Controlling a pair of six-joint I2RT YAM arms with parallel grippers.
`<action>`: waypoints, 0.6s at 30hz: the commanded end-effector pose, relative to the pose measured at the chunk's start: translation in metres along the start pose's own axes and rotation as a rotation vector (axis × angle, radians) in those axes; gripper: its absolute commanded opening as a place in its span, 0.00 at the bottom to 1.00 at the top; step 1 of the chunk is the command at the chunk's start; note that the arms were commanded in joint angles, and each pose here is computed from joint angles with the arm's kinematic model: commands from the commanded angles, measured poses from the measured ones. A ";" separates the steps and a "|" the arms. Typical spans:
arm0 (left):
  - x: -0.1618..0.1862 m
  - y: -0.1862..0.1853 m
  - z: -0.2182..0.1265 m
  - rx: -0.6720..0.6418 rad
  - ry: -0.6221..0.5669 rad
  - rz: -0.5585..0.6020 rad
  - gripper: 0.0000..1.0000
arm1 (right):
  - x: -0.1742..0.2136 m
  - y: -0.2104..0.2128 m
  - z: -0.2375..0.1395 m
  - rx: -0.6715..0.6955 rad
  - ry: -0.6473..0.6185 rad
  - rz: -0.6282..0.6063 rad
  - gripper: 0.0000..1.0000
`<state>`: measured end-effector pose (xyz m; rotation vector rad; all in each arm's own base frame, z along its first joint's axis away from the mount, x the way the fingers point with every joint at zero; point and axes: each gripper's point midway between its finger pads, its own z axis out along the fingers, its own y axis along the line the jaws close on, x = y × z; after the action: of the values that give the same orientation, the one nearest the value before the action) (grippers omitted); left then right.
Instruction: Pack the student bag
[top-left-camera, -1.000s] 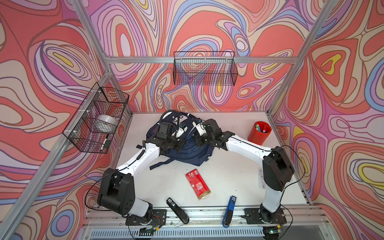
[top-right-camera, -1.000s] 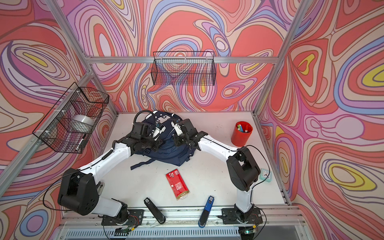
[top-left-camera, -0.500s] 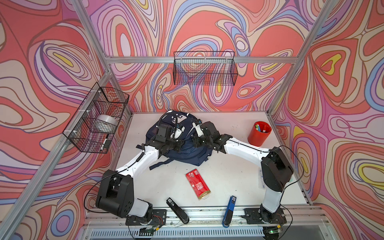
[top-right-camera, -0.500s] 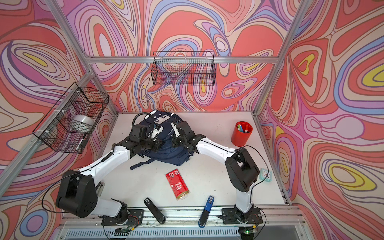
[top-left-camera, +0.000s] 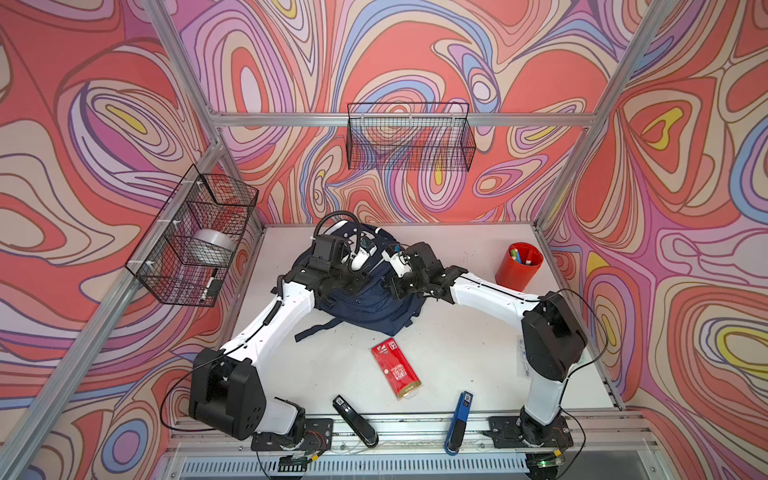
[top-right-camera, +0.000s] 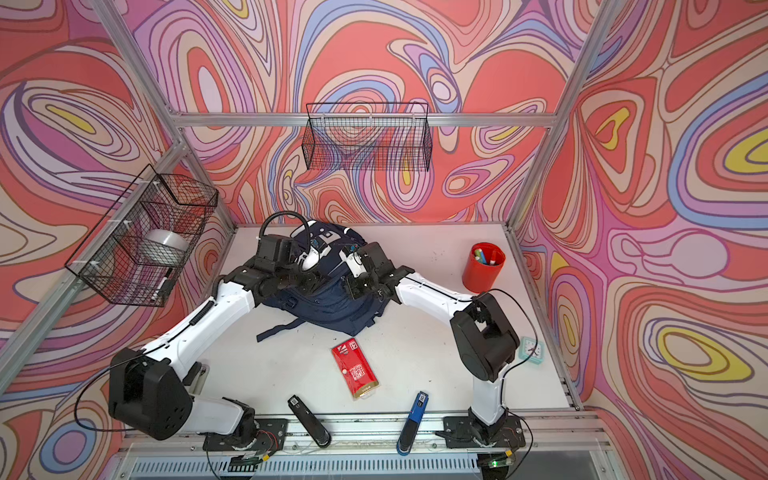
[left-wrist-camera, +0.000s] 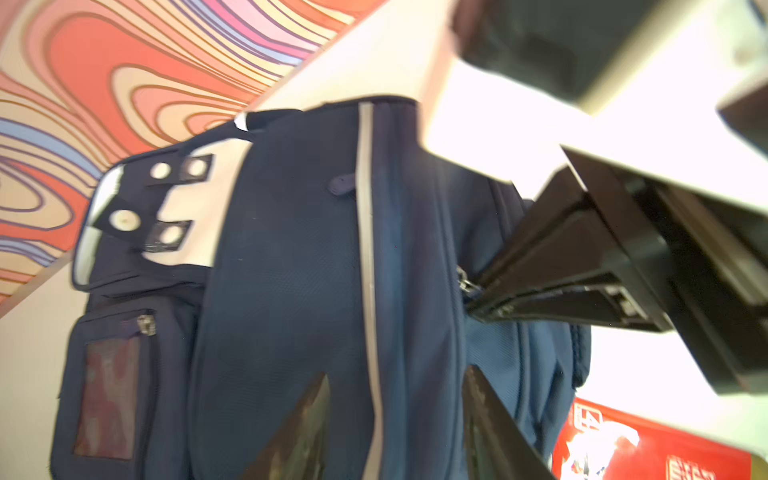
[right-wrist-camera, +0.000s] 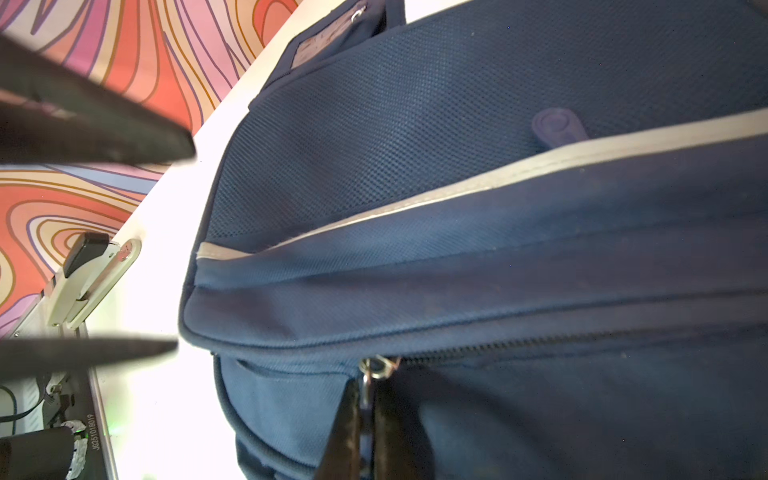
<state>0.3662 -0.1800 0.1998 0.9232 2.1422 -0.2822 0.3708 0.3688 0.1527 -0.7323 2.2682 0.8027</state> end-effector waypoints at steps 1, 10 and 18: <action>0.018 -0.018 0.005 0.041 0.054 0.039 0.54 | 0.005 0.007 0.005 -0.027 0.033 -0.023 0.00; 0.036 -0.005 0.018 -0.050 0.171 0.038 0.53 | 0.003 0.002 0.003 0.005 0.024 -0.035 0.00; 0.065 0.001 0.003 -0.067 0.252 0.283 0.50 | -0.006 -0.001 -0.004 -0.067 0.021 -0.038 0.00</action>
<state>0.3543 -0.1599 0.1555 1.0795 2.2465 -0.0325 0.3737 0.3631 0.1542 -0.7617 2.2649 0.8138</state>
